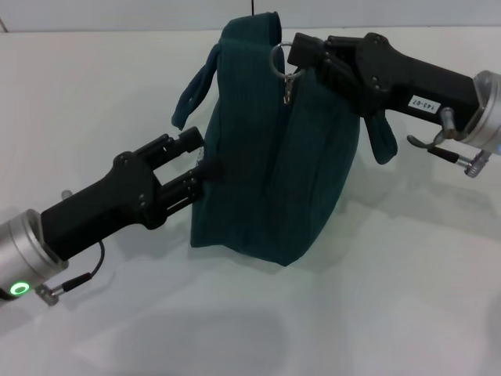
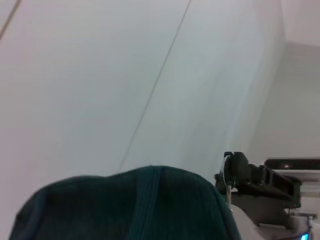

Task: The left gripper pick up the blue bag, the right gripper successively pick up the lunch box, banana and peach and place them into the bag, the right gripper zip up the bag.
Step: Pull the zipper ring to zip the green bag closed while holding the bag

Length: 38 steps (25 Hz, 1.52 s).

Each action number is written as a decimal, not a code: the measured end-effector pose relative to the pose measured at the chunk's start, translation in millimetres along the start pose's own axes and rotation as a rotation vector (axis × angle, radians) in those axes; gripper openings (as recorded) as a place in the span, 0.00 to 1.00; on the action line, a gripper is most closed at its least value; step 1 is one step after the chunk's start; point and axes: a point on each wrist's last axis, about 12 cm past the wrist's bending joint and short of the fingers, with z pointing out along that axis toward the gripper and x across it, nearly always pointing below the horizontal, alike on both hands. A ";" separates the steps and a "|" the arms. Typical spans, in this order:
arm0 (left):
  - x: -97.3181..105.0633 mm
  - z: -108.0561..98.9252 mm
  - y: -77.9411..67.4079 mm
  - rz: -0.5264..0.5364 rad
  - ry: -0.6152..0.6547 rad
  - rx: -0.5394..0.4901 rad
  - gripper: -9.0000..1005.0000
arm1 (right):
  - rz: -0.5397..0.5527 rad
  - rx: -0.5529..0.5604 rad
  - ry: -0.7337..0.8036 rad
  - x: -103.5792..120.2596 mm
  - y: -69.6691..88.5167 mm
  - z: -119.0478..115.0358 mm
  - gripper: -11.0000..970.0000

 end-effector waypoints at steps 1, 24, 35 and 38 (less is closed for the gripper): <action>0.2 0.5 0.3 0.010 -0.002 -0.003 0.64 | -0.001 0.000 -0.001 -0.4 -0.2 0.5 0.03; -0.8 27.3 11.4 0.021 0.025 -0.008 0.53 | -0.007 0.006 0.001 -2.3 -2.7 4.3 0.03; -3.3 31.2 12.2 0.033 0.030 0.011 0.20 | -0.003 0.011 -0.004 -2.2 -2.7 3.2 0.03; -3.5 31.1 12.2 0.034 0.031 0.012 0.18 | -0.001 0.015 -0.013 -2.6 -2.7 2.2 0.03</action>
